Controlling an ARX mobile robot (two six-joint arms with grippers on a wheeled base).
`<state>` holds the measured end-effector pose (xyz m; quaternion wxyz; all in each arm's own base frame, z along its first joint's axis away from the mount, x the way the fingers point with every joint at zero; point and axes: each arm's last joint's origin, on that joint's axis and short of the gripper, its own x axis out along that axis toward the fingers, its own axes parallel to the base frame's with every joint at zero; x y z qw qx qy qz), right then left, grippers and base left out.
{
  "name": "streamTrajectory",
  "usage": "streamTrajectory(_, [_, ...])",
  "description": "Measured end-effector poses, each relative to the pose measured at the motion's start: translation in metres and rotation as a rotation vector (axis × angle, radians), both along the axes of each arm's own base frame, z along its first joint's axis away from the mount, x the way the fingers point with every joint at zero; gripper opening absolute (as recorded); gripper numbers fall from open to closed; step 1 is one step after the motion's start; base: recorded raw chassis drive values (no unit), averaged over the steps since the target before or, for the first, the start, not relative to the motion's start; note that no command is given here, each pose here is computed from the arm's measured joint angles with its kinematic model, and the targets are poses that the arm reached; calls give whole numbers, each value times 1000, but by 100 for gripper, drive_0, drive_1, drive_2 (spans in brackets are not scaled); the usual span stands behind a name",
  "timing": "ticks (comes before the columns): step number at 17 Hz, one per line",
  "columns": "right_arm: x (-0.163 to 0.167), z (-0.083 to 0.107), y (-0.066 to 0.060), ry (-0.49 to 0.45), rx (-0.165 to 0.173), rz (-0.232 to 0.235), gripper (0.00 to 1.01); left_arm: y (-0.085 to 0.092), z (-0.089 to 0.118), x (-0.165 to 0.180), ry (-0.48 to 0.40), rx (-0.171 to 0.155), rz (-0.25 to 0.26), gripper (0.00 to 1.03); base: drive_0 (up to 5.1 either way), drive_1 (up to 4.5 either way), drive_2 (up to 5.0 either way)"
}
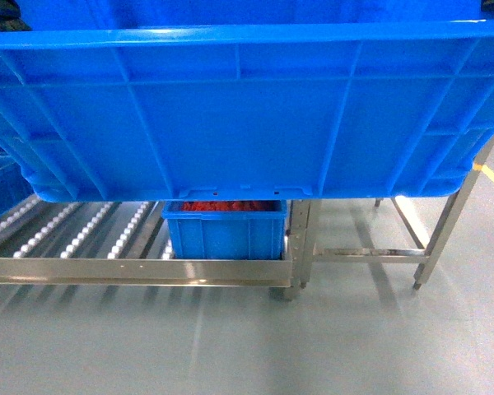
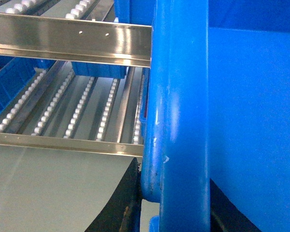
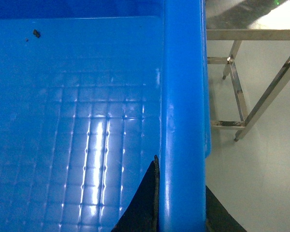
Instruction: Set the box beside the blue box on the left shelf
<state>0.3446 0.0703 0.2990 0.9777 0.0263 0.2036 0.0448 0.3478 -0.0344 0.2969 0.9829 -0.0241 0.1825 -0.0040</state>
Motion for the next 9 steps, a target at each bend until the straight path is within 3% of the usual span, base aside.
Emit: streamTrajectory(9, [0, 0, 0, 1, -2, 0, 8, 0, 0, 0, 1, 0, 0, 19, -499, 247, 247])
